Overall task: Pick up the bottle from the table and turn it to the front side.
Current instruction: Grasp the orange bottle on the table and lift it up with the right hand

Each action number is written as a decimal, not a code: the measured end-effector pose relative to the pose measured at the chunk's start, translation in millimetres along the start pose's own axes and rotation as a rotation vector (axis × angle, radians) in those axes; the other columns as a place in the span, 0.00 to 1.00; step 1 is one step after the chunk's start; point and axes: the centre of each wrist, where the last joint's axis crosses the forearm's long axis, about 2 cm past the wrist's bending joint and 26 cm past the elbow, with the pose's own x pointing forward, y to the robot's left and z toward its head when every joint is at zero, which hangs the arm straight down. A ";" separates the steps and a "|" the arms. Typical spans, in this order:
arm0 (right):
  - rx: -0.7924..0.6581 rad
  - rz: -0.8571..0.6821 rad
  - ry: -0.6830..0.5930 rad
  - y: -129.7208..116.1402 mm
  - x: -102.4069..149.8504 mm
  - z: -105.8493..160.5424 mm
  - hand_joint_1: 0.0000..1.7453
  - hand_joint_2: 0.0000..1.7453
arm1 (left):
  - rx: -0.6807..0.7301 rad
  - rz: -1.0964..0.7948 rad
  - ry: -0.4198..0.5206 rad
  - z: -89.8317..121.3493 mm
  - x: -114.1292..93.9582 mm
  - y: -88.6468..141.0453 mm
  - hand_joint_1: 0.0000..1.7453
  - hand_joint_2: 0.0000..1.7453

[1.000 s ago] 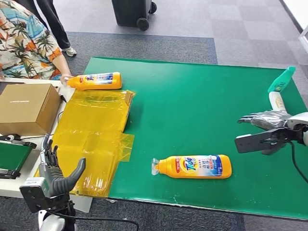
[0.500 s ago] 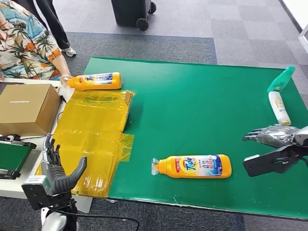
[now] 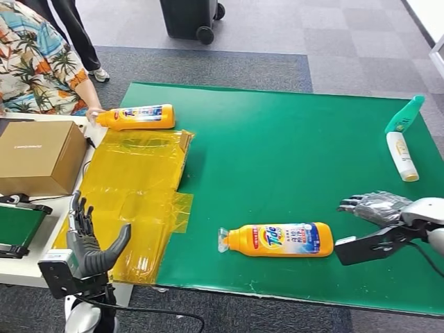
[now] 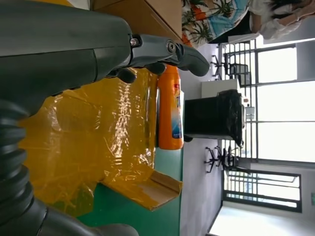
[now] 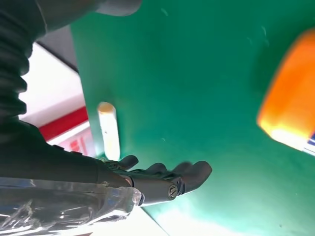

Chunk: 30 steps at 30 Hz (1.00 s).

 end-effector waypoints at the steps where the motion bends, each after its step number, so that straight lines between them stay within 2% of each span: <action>1: -0.017 0.008 0.001 7.1 7.1 -10.8 0.00 1.00 | 0.000 0.000 0.001 -0.7 0.1 -0.6 0.00 1.00; 7: -0.088 0.022 0.015 33.4 66.2 -73.1 0.00 1.00 | -0.002 -0.004 0.016 -2.5 0.7 -2.7 0.00 1.00; 14: -0.130 -0.075 0.019 42.6 127.7 -107.4 0.00 1.00 | 0.001 -0.009 0.024 -2.8 1.1 -3.7 0.00 1.00; 19: -0.150 -0.119 0.040 40.2 141.5 -113.4 0.00 1.00 | 0.005 -0.015 0.028 -3.0 1.0 -3.2 0.00 1.00; 30: -0.177 -0.116 0.096 42.5 144.7 -114.4 0.00 1.00 | 0.010 -0.017 0.030 -3.0 0.9 -2.6 0.00 1.00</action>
